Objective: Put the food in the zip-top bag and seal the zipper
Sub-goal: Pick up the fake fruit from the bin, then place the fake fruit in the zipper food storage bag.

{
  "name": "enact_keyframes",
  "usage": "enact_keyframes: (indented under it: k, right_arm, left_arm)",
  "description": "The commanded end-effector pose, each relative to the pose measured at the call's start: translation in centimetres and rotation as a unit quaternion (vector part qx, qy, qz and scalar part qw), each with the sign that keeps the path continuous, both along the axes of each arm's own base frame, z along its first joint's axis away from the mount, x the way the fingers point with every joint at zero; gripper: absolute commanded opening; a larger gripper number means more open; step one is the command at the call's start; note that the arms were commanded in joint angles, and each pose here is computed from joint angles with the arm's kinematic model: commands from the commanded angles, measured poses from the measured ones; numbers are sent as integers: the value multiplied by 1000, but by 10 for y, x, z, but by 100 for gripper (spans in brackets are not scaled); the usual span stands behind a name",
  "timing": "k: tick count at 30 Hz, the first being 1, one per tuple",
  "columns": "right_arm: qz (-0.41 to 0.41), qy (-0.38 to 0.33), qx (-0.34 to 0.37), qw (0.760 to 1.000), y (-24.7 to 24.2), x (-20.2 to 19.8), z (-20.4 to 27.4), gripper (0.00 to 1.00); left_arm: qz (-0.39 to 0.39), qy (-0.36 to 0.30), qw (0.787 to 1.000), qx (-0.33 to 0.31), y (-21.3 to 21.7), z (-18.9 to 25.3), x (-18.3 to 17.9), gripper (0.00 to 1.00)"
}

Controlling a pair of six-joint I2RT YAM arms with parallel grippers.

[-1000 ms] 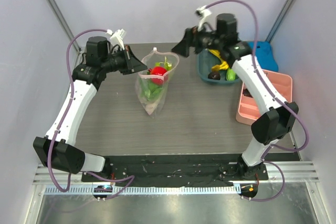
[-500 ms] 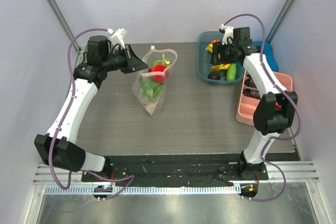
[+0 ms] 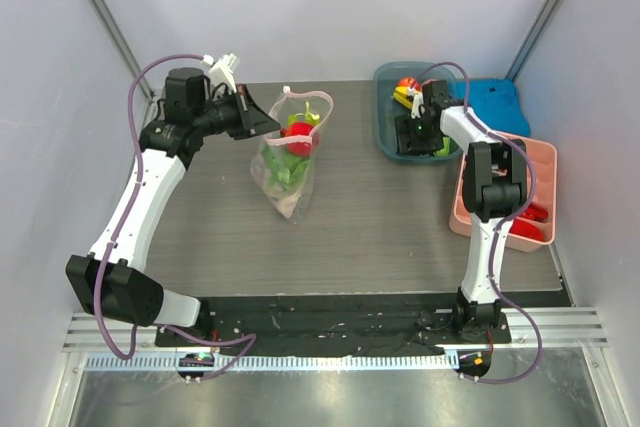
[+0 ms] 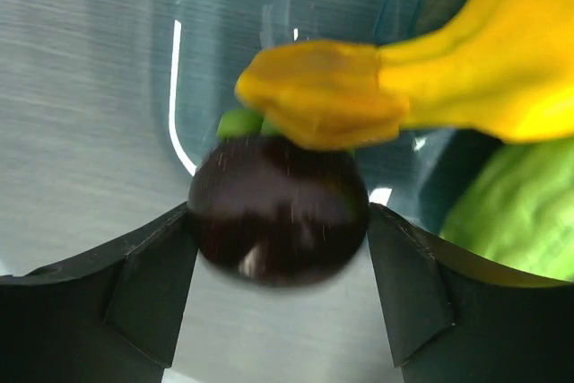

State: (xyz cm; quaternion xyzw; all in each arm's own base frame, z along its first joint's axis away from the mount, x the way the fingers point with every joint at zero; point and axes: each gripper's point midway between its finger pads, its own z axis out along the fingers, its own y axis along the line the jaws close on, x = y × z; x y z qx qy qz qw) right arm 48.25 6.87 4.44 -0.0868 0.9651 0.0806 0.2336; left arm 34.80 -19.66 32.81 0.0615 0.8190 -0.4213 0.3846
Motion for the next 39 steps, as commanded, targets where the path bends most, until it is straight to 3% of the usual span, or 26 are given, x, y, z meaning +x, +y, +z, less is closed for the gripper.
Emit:
enact_keyframes:
  k: [1, 3, 8, 12, 14, 19, 24, 29, 39]
  right_arm:
    - [-3, -32, 6, 999, 2, 21, 16, 79]
    - [-3, -36, 10, 999, 4, 24, 19, 76]
    - [-6, -56, 21, 998, 3, 26, 43, 52]
    - [9, -115, 53, 992, 11, 21, 111, 38]
    - [39, -148, 109, 982, 32, 17, 150, 38]
    - [113, -263, 273, 919, 107, -7, 286, 34]
    - [216, -335, 320, 860, 185, -48, 371, 34]
    - [293, -345, 319, 833, 249, -80, 380, 34]
    - [387, -305, 251, 833, 295, -119, 312, 33]
  left_arm:
    - [-2, -27, 1000, 0, 2, 12, 0, 0]
    - [-2, -26, 1000, 0, 3, 11, 0, 0]
    - [-3, -28, 1000, -1, 2, 12, 1, 0]
    - [-7, -29, 1000, -4, 1, 15, 1, 0]
    - [-10, -28, 1000, -5, 0, 14, 1, 0]
    - [-16, -35, 999, -10, -2, 18, 1, 0]
    - [-26, -38, 999, -16, -5, 21, -1, 0]
    - [-31, -43, 998, -21, -5, 24, -4, 0]
    - [-22, -55, 998, -29, -4, 35, -5, 0]
